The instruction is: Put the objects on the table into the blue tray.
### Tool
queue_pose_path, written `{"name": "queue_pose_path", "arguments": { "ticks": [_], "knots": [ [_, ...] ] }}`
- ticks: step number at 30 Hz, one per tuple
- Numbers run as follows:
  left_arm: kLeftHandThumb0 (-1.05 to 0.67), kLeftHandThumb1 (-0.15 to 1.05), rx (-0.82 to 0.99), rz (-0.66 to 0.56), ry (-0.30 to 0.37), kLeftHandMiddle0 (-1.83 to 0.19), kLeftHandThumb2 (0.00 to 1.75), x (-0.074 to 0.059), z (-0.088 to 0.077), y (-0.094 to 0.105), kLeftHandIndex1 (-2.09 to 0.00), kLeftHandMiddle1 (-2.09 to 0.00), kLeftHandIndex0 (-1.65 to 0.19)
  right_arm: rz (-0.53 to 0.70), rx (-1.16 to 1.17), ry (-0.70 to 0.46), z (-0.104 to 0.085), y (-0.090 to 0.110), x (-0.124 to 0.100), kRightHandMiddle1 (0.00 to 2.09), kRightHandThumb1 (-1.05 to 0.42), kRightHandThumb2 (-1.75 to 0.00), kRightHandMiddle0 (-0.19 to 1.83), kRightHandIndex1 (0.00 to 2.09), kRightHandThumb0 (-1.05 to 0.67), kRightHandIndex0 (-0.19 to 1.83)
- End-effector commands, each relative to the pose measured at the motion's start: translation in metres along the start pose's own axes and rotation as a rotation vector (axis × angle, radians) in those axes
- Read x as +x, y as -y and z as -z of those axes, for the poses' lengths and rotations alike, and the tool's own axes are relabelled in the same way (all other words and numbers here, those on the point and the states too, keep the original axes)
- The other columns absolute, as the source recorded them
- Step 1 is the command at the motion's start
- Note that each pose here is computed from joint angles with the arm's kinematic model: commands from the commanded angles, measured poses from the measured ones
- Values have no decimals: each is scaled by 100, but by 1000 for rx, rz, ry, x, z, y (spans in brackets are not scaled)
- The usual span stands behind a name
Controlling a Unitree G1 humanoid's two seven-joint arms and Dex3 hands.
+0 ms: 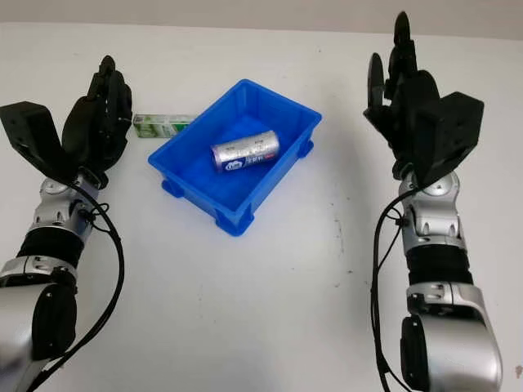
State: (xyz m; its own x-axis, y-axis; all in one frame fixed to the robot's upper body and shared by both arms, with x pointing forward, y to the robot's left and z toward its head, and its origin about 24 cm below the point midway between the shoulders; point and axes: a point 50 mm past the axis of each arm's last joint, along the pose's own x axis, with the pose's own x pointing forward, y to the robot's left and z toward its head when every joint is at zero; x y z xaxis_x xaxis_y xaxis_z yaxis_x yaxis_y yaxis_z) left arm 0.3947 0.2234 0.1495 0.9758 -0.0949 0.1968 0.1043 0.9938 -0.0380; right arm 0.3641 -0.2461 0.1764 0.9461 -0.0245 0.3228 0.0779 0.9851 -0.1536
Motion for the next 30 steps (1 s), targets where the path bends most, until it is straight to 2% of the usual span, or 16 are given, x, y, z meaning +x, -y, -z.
{"name": "queue_pose_path", "arguments": {
  "ticks": [1, 3, 7, 11, 16, 19, 22, 26, 30],
  "knots": [
    [-72, 105, 47, 7, 49, 19, 55, 7, -20, -5, 0, 0, 19, 17, 42, 1, 2, 0, -4, 0, -105, -74, -19, 0, -70, -19],
    [-73, 105, 85, 8, 55, 19, 52, 9, -27, -8, 0, 0, 19, 35, 61, -13, 3, -1, -6, 0, -105, -73, -19, 0, -70, -19],
    [-63, 105, 184, 38, 59, 19, 43, 11, -45, -17, -1, 0, 19, 50, 87, -21, 4, -5, -9, 0, -105, -75, -19, 0, -69, -19],
    [-61, 104, 377, 94, 66, 16, 16, 17, -76, -23, -5, -4, 12, 31, 86, -17, 5, -5, -10, 0, -105, -78, -19, 0, -67, -19],
    [-63, 97, 745, 205, 27, 9, 6, 24, -113, -21, -7, -7, 9, 18, 80, -38, 6, -5, -11, 0, -105, -81, -19, 0, -66, -19],
    [-64, 92, 915, 273, -9, 13, 4, 28, -127, -14, -6, -5, 10, 6, 79, -49, 7, -6, -13, 0, -105, -82, -19, 0, -66, -19],
    [-65, 90, 1088, 298, -50, 11, 4, 31, -131, -7, -7, -6, 8, 6, 90, -55, 7, -7, -14, 0, -105, -83, -19, 0, -65, -19],
    [-56, 85, 1249, 331, -90, -15, 4, 33, -123, -1, -6, -14, 7, 4, 90, -55, 7, -8, -14, 0, -105, -83, -19, 0, -64, -19],
    [-42, 82, 1375, 371, -138, 0, 5, 34, -110, 4, -5, -2, 8, 6, 87, -56, 7, -7, -14, 0, -105, -81, -19, 0, -64, -19]
  ]
}}
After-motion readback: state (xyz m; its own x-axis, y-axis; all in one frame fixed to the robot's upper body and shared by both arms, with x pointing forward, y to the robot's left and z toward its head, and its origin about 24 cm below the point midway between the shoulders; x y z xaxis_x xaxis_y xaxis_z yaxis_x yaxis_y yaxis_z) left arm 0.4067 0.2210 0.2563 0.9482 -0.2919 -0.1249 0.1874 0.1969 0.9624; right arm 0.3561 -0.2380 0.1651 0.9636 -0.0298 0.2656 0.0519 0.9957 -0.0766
